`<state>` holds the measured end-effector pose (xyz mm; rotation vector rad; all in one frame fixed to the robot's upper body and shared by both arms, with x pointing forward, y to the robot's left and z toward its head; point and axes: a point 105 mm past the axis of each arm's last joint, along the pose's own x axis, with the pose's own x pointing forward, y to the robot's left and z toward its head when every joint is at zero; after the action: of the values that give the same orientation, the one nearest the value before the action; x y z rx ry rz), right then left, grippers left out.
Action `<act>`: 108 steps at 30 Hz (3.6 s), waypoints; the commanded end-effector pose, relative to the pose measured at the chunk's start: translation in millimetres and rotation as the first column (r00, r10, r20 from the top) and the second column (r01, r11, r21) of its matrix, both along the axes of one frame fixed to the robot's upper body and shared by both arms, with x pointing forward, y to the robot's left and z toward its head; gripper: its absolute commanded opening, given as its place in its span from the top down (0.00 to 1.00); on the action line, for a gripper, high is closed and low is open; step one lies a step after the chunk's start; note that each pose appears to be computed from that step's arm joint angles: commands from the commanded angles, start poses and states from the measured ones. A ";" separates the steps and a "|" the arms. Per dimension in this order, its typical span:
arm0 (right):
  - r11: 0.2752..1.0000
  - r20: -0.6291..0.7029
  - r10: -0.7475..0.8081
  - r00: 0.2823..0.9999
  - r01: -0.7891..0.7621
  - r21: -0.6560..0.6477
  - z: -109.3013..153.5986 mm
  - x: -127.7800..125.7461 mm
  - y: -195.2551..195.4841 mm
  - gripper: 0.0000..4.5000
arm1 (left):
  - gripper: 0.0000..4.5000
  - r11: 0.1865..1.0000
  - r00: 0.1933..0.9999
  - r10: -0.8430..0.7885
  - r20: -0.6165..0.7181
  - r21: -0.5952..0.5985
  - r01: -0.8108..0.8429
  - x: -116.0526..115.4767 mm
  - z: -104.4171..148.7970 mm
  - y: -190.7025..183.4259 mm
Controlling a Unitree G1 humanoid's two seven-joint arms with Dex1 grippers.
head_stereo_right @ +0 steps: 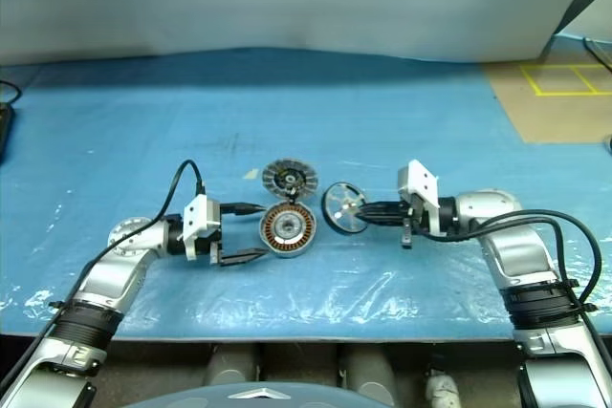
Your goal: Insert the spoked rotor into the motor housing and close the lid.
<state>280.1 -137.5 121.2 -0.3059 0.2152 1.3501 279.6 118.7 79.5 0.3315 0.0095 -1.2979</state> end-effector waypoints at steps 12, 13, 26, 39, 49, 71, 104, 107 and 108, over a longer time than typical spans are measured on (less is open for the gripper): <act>0.992 0.005 0.124 0.992 -0.124 0.039 2.2 4.9 57.5 1.00 | 0.06 1.000 0.999 -0.013 0.031 -0.010 0.013 -3.5 15.2 -6.4; 0.992 0.005 0.123 0.992 -0.123 0.029 -0.6 6.5 58.1 1.00 | 0.06 1.000 0.999 -0.012 0.031 -0.010 0.013 -3.7 15.6 -6.5; 0.991 0.015 0.135 0.991 -0.135 0.014 -6.8 11.6 66.4 1.00 | 0.06 1.000 1.000 0.017 0.015 0.002 -0.017 3.5 -3.4 4.3; 0.990 0.024 0.136 0.990 -0.135 -0.031 -14.7 15.2 69.1 1.00 | 0.06 1.000 1.000 0.020 0.019 0.000 -0.020 1.0 -3.7 9.4; 0.989 0.044 0.139 0.989 -0.136 -0.051 -18.6 18.2 69.9 1.00 | 0.06 1.000 1.000 0.019 0.024 -0.003 -0.019 1.6 1.1 8.1; 0.988 0.069 0.155 0.986 -0.153 -0.031 -12.9 14.7 72.6 0.56 | 0.06 1.000 1.000 0.015 0.028 0.002 -0.015 4.4 1.5 8.2; 0.991 -0.036 0.096 0.995 -0.099 -0.093 -61.4 23.3 93.6 0.98 | 0.06 0.999 0.999 0.034 0.014 0.003 -0.034 -0.6 -0.8 9.9; 0.990 -0.028 0.074 0.997 -0.077 -0.119 -65.1 26.4 89.3 0.98 | 0.06 0.999 0.999 0.039 0.008 0.008 -0.039 4.0 -6.5 11.9; 0.987 -0.020 0.068 0.998 -0.070 -0.143 -68.1 27.7 86.9 0.98 | 0.06 0.999 0.999 0.040 0.008 0.008 -0.040 5.5 -7.3 12.2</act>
<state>306.9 -37.1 78.2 -0.3681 0.2041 1.4524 282.6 131.9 66.8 0.3203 0.0495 -1.2525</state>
